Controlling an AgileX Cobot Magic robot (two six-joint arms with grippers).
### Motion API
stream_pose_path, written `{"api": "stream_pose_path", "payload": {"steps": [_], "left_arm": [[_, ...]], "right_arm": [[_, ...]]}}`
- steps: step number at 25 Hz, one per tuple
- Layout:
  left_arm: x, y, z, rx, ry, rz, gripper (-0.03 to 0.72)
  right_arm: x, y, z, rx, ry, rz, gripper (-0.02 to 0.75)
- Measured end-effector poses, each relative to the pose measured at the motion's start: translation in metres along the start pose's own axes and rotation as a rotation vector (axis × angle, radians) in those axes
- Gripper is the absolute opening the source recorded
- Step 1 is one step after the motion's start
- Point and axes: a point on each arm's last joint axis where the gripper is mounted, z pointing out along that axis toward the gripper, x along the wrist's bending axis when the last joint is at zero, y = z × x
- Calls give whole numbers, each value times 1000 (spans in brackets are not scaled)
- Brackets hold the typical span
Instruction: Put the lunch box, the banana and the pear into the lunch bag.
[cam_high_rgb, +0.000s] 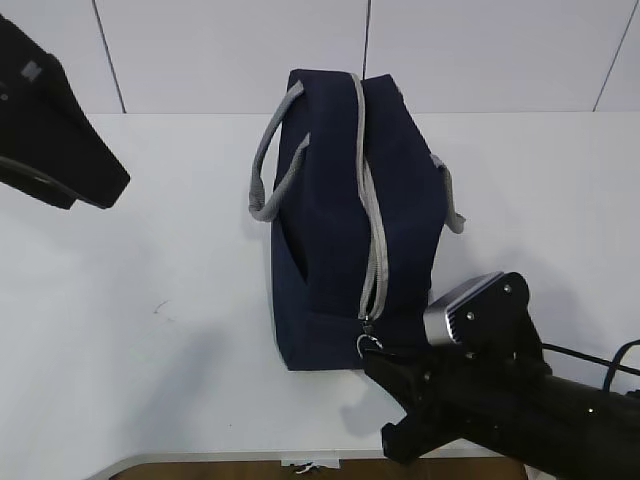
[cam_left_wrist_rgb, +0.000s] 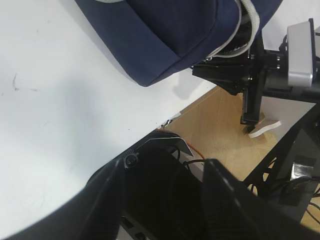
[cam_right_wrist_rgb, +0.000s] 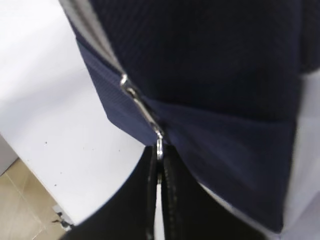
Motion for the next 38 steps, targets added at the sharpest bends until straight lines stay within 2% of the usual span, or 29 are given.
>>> {"api": "stream_pose_path", "payload": {"steps": [6,15,28,33,38], "left_arm": [[0,0,0,0,0,0,380],[0,0,0,0,0,0,380],[-2,0,0,-3,-23,-8,380],[-2,0,0,-4,-26,-9,380],[-3,0,0,-4,-28,-10,379]], "right_arm": [[2,3,-14,6,-1,11,1],[12,22,-34,-1,57,4,1],[18,36,-47,-20,81,7,1],[20,54,-48,-34,83,-28,1],[20,84,-51,-50,45,-64,1]]}}
